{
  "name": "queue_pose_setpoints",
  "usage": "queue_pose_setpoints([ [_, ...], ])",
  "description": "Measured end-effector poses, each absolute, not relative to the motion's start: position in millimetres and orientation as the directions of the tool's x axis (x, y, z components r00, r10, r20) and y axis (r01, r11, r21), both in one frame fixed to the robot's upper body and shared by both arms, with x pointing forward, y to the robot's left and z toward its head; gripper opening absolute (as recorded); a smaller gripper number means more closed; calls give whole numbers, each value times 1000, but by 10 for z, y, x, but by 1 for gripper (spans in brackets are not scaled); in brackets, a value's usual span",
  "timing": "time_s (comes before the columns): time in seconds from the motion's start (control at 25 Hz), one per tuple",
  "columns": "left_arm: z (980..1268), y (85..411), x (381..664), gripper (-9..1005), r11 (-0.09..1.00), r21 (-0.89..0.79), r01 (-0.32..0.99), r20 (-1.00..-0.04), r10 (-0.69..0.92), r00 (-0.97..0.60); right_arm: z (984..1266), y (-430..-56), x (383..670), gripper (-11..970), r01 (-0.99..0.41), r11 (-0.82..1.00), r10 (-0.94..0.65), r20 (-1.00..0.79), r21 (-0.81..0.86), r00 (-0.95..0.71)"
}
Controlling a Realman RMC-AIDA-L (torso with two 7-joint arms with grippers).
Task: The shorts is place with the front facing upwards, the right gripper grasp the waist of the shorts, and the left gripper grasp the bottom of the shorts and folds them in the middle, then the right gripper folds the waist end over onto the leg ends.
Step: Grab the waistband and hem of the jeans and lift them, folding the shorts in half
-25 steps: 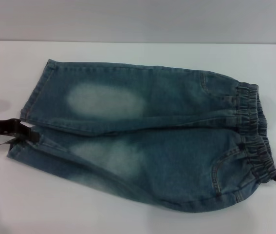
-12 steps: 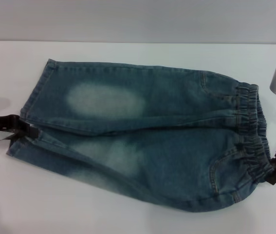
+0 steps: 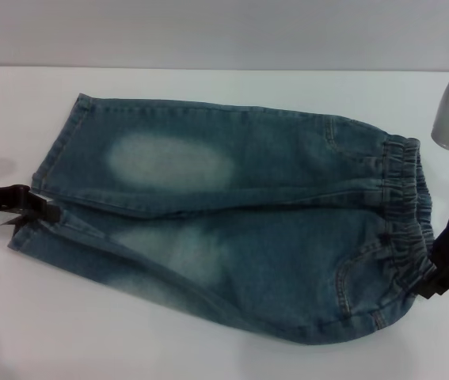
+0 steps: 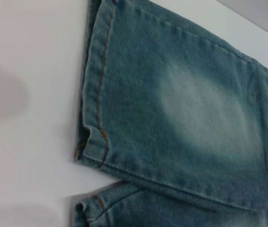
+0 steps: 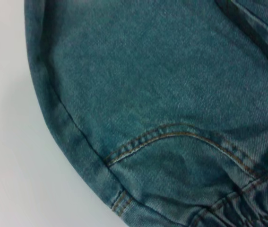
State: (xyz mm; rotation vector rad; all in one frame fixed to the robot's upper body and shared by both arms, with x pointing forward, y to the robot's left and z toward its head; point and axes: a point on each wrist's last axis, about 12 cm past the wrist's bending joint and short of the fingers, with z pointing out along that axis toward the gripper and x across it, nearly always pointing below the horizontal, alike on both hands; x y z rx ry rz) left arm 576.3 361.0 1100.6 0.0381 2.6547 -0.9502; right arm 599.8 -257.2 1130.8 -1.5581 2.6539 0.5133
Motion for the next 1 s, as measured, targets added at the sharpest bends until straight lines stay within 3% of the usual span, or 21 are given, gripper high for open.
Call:
queue_pose_setpoints([
  [0.2, 11000, 3616, 5764, 63, 781, -610, 132, -311, -83, -947, 11315, -2549, 5989, 426, -854, 436, -846, -195, 282, -496],
  [0.36, 10997, 3618, 5764, 63, 782, -610, 131, -312, -85, -946, 11318, -2540, 5988, 311, -860, 425, -849, -206, 283, -487],
  [0.84, 11021, 3630, 5794, 63, 779, -614, 126, -326, -105, -939, 11279, -2601, 5951, 93, -858, 425, -846, -211, 290, -490],
  [1.0, 11090, 3670, 5858, 63, 775, -621, 113, -360, -154, -920, 11306, -2684, 5946, 23, -851, 430, -810, -286, 303, -512],
])
